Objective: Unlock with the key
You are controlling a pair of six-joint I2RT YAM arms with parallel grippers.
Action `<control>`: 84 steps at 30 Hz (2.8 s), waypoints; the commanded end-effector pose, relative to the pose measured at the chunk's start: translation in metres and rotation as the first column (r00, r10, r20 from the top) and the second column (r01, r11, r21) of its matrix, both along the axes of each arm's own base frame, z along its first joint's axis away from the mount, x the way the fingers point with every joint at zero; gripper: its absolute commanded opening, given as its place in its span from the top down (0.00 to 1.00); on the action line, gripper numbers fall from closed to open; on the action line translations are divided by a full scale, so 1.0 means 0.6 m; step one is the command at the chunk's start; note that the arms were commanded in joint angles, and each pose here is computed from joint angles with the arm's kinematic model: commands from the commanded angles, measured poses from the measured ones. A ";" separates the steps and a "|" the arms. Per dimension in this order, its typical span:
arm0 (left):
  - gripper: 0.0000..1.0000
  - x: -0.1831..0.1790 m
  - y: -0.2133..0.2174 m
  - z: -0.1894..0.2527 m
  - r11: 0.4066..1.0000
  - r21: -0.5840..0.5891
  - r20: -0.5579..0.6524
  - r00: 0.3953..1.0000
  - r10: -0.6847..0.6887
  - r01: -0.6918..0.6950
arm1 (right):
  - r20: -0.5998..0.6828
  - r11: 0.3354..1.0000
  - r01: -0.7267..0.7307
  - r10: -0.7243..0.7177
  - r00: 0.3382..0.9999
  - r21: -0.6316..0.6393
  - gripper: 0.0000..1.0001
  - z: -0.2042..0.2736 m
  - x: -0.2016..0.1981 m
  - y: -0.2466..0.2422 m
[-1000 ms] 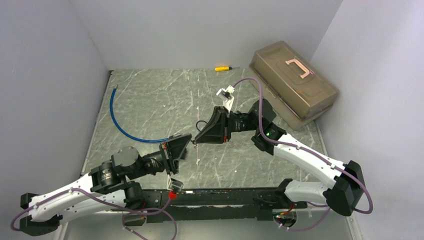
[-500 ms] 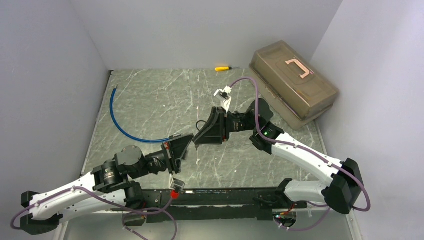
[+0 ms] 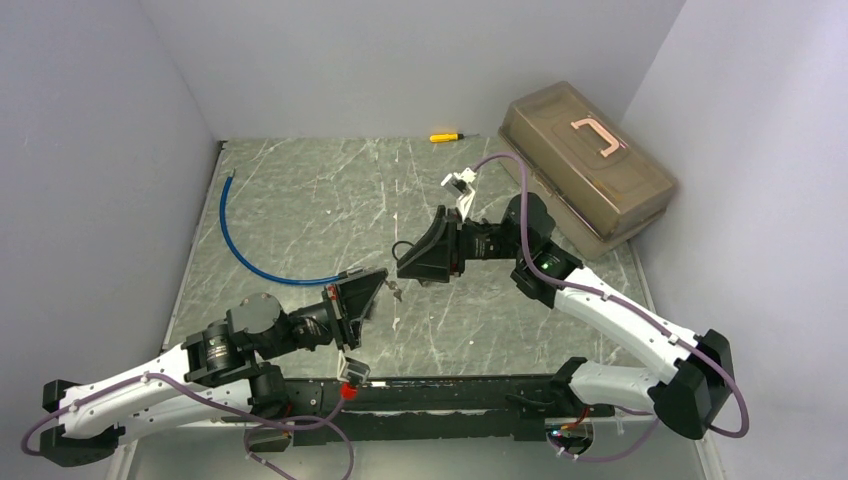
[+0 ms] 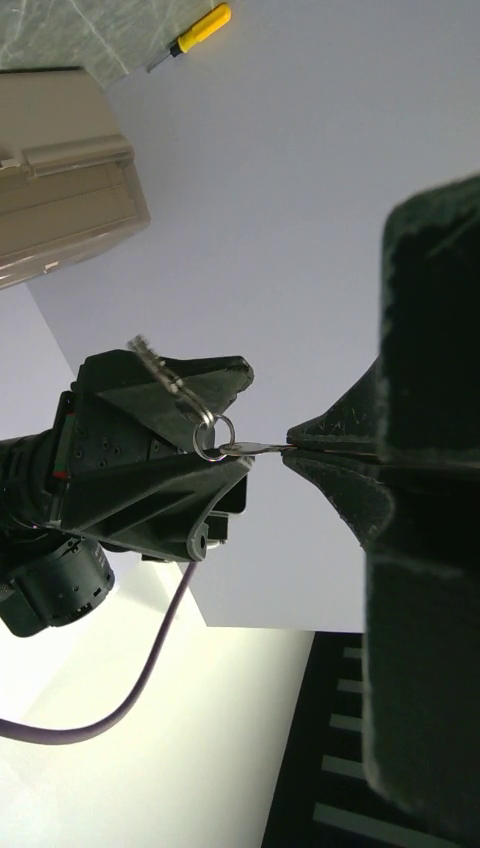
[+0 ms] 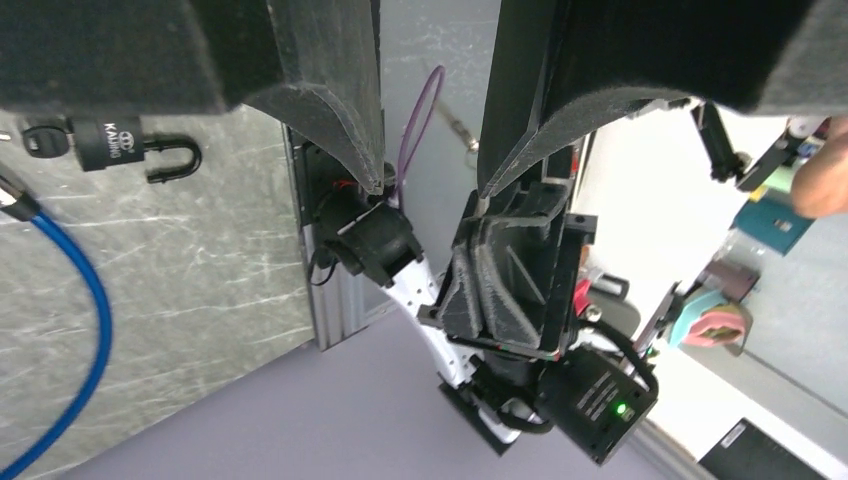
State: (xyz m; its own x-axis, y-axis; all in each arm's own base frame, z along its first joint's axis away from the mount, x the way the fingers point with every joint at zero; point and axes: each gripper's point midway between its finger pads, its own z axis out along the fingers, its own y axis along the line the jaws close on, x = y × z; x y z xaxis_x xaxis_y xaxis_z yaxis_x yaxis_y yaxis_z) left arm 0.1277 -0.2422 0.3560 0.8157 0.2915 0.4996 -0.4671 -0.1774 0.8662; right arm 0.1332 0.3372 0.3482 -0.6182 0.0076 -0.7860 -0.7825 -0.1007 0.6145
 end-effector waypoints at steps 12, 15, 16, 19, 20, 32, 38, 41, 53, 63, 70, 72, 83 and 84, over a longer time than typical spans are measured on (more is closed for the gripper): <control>1.00 -0.024 -0.004 0.058 0.999 0.033 0.341 0.940 -0.017 0.007 | 0.010 0.992 -0.095 0.095 0.995 0.083 0.70 0.034 -0.027 0.011; 1.00 -0.023 -0.004 0.058 1.000 0.030 0.340 0.940 -0.016 0.006 | -0.002 0.990 -0.112 0.112 0.994 0.083 0.75 0.031 -0.030 0.014; 1.00 -0.023 -0.004 0.060 1.000 0.029 0.342 0.940 -0.014 0.004 | -0.007 0.990 -0.117 0.118 0.993 0.085 0.77 0.030 -0.031 0.014; 1.00 -0.023 -0.005 0.059 0.999 0.035 0.346 0.938 -0.014 0.002 | -0.019 0.988 -0.128 0.131 0.991 0.090 0.83 0.030 -0.035 0.015; 1.00 -0.022 -0.005 0.059 0.999 0.037 0.348 0.938 -0.011 -0.002 | -0.022 0.987 -0.133 0.135 0.991 0.090 0.84 0.030 -0.036 0.015; 1.00 -0.020 -0.005 0.057 0.999 0.045 0.359 0.933 -0.004 -0.013 | -0.038 0.971 -0.223 0.227 0.973 0.087 0.68 0.028 -0.061 0.009; 1.00 -0.019 -0.005 0.058 0.999 0.046 0.359 0.933 -0.001 -0.017 | -0.035 0.962 -0.257 0.261 0.965 0.095 0.69 0.029 -0.071 0.005; 1.00 -0.019 -0.005 0.058 0.999 0.047 0.359 0.933 -0.001 -0.017 | -0.024 0.958 -0.268 0.271 0.962 0.099 0.81 0.032 -0.075 0.004; 1.00 -0.028 -0.005 0.055 0.998 0.065 0.353 0.935 -0.035 0.013 | -0.011 0.944 -0.316 0.319 0.948 0.098 1.00 0.035 -0.097 -0.013; 1.00 -0.039 -0.002 0.047 0.995 0.089 0.377 0.924 -0.066 0.035 | -0.068 0.940 -0.334 0.338 0.939 0.070 0.53 0.044 -0.092 -0.014; 1.00 -0.042 -0.002 0.047 0.995 0.085 0.383 0.921 -0.072 0.042 | -0.063 0.949 -0.307 0.312 0.948 0.074 0.63 0.055 -0.082 -0.007; 1.00 -0.041 -0.003 0.049 0.996 0.081 0.384 0.921 -0.070 0.041 | -0.067 0.949 -0.306 0.311 0.948 0.073 0.65 0.055 -0.078 -0.003; 1.00 -0.042 -0.005 0.053 0.996 0.080 0.404 0.912 -0.068 0.038 | -0.117 0.957 -0.282 0.289 0.950 0.076 0.96 0.047 -0.062 0.012; 1.00 -0.041 -0.005 0.052 0.996 0.083 0.405 0.912 -0.067 0.036 | -0.120 0.958 -0.278 0.285 0.951 0.076 0.99 0.047 -0.061 0.013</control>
State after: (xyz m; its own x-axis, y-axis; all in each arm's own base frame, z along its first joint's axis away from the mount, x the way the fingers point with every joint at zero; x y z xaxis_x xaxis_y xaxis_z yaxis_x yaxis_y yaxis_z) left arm 0.1147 -0.2440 0.3616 0.8293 0.2488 0.5004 -0.4837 -0.1288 0.8657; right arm 0.0957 0.3432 0.3510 -0.7264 -0.1967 -0.6586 -0.5936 -0.3033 0.7454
